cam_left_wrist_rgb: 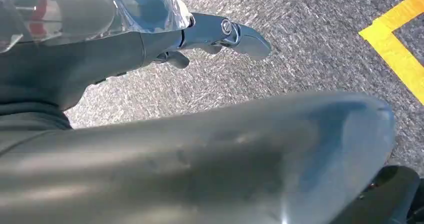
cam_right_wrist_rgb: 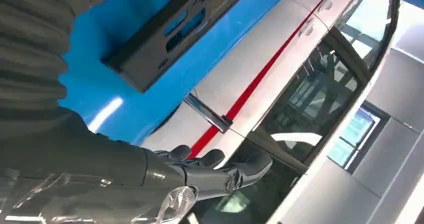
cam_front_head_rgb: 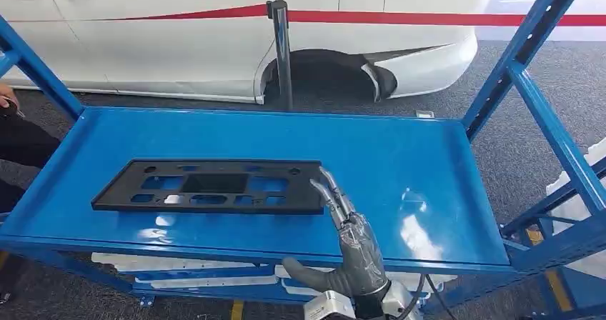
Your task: Take the parts from the cabinet and place them on the table.
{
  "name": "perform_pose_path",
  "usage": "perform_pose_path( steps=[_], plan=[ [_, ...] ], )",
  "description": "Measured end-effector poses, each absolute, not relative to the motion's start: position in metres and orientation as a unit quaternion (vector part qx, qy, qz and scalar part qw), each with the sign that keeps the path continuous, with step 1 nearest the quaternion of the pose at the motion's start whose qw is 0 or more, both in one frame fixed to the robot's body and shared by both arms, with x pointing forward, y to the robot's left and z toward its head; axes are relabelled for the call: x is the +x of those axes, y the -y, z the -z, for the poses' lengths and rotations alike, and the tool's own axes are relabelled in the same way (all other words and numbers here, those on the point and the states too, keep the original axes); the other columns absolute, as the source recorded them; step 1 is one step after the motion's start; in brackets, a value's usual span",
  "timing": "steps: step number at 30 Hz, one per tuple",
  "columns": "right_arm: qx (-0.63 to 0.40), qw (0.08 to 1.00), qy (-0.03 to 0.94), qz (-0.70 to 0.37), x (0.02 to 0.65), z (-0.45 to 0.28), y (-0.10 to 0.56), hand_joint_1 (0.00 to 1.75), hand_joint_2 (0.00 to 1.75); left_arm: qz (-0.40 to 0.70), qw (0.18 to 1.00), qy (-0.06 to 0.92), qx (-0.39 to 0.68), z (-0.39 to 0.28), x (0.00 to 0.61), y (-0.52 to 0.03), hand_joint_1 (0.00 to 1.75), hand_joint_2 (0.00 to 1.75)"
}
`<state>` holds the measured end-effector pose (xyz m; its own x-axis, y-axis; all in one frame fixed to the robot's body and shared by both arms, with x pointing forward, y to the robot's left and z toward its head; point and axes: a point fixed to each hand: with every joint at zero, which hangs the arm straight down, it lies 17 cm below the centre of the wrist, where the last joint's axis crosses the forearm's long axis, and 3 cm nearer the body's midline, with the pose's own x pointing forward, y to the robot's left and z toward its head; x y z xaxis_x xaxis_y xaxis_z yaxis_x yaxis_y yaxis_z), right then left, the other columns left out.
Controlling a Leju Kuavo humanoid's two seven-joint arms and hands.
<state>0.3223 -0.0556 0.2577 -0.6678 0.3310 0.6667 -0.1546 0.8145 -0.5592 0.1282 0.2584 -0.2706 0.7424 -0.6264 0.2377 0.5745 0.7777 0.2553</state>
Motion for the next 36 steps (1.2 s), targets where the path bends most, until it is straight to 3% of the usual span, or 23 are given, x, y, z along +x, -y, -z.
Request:
perform_pose_path(
  steps=[8, 17, 27, 36],
  plan=[
    [-0.031, 0.479, 0.836, -0.267, 0.336, -0.220, 0.050, 0.00, 1.75, 0.315, 0.932, 0.158, 0.088, 0.270, 0.129, -0.258, 0.00, 0.00],
    [0.045, 0.495, 0.816, -0.294, 0.317, -0.191, 0.007, 0.00, 1.75, 0.322, 0.930, 0.153, 0.089, 0.271, 0.128, -0.256, 0.00, 0.00],
    [0.055, 0.417, 0.859, -0.292, 0.301, -0.224, -0.008, 0.00, 1.75, 0.335, 0.925, 0.154, 0.087, 0.270, 0.130, -0.253, 0.00, 0.00],
    [-0.029, 0.339, 0.907, -0.248, 0.300, -0.274, 0.004, 0.00, 1.75, 0.330, 0.927, 0.155, 0.089, 0.270, 0.130, -0.253, 0.00, 0.00]
  ],
)
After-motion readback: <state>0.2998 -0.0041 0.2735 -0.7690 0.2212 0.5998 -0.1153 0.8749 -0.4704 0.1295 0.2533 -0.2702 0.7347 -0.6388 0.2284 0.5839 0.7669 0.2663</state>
